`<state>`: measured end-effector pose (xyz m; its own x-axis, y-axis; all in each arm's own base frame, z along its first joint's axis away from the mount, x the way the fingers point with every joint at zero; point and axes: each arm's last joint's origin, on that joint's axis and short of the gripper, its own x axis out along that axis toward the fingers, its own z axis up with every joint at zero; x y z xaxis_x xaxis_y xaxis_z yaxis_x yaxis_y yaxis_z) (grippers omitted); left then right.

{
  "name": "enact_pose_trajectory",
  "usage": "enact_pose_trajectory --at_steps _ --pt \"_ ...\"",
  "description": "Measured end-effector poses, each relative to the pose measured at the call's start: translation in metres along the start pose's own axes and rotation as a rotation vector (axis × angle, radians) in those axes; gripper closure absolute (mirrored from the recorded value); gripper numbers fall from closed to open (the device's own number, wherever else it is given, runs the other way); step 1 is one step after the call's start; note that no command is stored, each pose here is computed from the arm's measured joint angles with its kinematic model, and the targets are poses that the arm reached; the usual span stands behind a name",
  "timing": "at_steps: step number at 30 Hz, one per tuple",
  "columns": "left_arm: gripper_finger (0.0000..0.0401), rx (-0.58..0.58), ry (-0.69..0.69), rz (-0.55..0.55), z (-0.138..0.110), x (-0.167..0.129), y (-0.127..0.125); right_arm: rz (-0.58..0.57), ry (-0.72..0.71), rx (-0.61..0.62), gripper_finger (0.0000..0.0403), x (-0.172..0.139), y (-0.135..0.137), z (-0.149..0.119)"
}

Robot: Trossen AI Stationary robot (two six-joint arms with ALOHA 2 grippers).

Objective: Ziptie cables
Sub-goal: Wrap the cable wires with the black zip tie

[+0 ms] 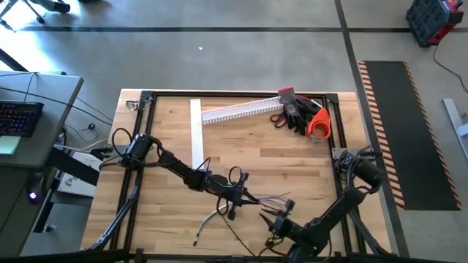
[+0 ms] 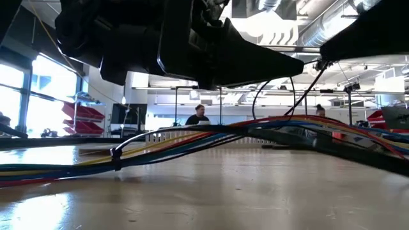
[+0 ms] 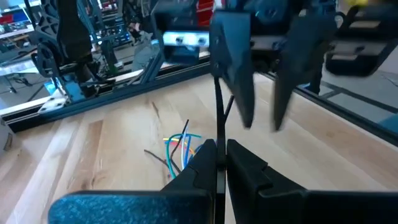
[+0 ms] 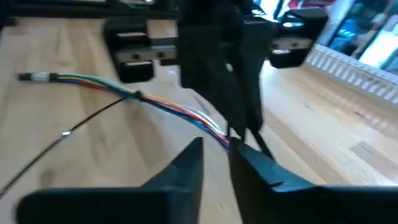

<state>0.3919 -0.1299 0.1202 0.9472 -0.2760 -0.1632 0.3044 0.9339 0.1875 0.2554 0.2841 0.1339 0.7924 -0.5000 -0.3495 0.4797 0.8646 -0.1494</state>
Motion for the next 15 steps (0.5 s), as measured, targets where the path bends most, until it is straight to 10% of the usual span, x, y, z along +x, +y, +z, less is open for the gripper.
enact_pose_trajectory --at_steps 15 --pt "0.0398 0.005 -0.016 -0.026 0.003 0.0 -0.008 -0.228 0.051 0.125 0.0398 -0.001 -0.04 -0.025"
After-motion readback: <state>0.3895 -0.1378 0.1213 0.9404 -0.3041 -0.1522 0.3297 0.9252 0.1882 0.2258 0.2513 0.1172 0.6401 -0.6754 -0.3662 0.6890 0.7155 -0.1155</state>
